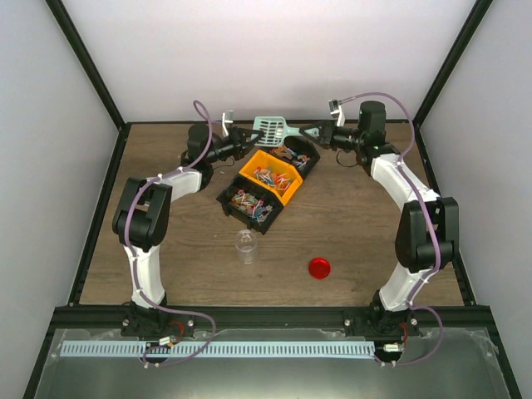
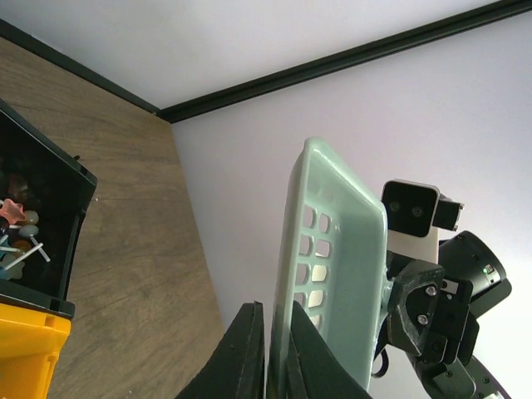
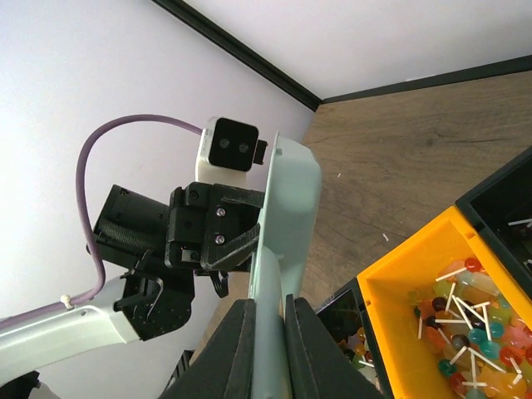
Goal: Pack the candies
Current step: Scoop the fake candies from the storage box.
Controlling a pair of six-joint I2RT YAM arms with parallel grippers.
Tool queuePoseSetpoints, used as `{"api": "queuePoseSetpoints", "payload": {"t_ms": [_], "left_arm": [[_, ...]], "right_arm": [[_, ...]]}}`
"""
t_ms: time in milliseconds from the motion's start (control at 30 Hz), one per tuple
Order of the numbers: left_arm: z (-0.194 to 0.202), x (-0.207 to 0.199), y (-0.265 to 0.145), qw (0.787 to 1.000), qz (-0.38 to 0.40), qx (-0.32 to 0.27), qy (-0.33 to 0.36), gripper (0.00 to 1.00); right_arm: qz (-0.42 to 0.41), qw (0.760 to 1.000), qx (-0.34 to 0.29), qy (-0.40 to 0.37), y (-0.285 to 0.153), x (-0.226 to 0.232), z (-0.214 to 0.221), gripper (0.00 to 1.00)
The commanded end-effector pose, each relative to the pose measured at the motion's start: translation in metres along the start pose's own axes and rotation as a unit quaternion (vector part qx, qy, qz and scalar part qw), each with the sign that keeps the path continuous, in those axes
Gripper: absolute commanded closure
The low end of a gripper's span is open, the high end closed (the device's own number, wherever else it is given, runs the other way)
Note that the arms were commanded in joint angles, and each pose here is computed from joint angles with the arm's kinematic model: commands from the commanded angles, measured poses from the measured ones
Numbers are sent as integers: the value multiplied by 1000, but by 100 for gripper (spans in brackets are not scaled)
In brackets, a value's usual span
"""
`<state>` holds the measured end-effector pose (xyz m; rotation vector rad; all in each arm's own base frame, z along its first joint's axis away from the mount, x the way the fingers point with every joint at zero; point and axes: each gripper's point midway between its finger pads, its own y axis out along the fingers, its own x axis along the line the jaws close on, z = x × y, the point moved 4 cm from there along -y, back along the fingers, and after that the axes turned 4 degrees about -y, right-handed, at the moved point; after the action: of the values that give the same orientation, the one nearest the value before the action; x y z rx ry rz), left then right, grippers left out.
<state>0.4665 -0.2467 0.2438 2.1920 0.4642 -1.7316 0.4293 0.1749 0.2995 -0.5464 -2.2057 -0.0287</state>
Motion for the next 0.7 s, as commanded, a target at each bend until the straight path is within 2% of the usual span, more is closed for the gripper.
{"api": "queuePoseSetpoints", "payload": {"t_ms": [0, 167, 300, 367, 533, 667], "left_arm": [[-1, -7, 6, 1000, 17, 9, 15, 96], [-1, -8, 7, 1000, 19, 8, 14, 95], [0, -6, 6, 1000, 21, 9, 9, 62], [-1, -4, 5, 1000, 20, 7, 6, 51], [-6, -3, -8, 1000, 23, -4, 5, 37], [-18, 3, -28, 1000, -2, -28, 13, 32]], "right_arm": [[-20, 1000, 8, -8, 0, 9, -5, 99], [-21, 1000, 9, 4, -1, 10, -3, 99], [-15, 1000, -8, 22, -4, 11, -7, 99], [-8, 999, -23, 36, -6, 11, -10, 99], [21, 995, -71, 65, -20, 5, -19, 99], [76, 988, -111, 80, -37, -7, -24, 99]]}}
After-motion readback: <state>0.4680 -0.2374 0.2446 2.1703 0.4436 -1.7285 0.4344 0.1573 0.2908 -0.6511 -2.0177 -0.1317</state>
